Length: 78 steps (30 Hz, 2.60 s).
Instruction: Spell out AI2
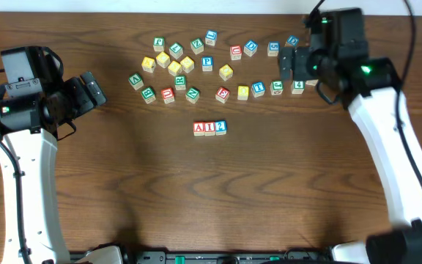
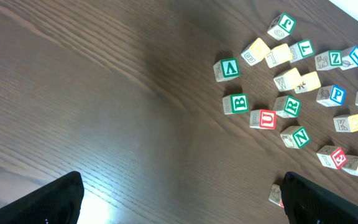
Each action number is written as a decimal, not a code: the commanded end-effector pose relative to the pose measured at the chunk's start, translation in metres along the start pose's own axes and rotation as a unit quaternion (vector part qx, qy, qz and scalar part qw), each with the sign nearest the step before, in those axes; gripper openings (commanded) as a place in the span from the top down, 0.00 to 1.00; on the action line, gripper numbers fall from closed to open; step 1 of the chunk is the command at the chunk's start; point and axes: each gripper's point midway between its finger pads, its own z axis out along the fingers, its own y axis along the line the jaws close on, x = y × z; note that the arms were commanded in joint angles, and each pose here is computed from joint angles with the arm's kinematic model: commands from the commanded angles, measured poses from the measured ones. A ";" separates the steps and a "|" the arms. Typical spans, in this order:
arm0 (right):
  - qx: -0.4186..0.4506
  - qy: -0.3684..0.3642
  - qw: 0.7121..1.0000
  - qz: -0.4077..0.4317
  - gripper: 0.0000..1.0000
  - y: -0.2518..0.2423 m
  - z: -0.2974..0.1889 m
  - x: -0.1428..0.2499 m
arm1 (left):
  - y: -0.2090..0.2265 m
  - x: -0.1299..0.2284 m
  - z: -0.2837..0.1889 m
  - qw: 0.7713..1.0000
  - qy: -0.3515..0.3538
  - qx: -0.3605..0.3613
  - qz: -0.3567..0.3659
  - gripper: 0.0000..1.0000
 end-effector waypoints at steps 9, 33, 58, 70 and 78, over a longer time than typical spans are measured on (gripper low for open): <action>0.020 -0.241 0.969 -0.046 0.01 -0.024 -0.089 0.007 | 0.000 -0.007 -0.008 1.000 -0.014 0.000 0.003 0.00; 0.025 -0.429 0.903 -0.008 0.01 -0.049 -0.094 0.180 | 0.000 -0.007 -0.008 1.000 -0.014 0.000 0.003 0.00; 0.024 -0.354 0.935 -0.005 0.01 -0.050 -0.068 0.213 | 0.000 -0.007 -0.008 1.000 -0.014 0.000 0.003 0.00; 0.024 -0.354 0.935 -0.005 0.01 -0.050 -0.068 0.213 | -0.001 -0.006 -0.008 1.000 -0.014 0.000 0.004 0.00; 0.024 -0.354 0.935 -0.005 0.01 -0.050 -0.068 0.213 | -0.001 -0.006 -0.008 1.000 -0.014 0.000 0.004 0.00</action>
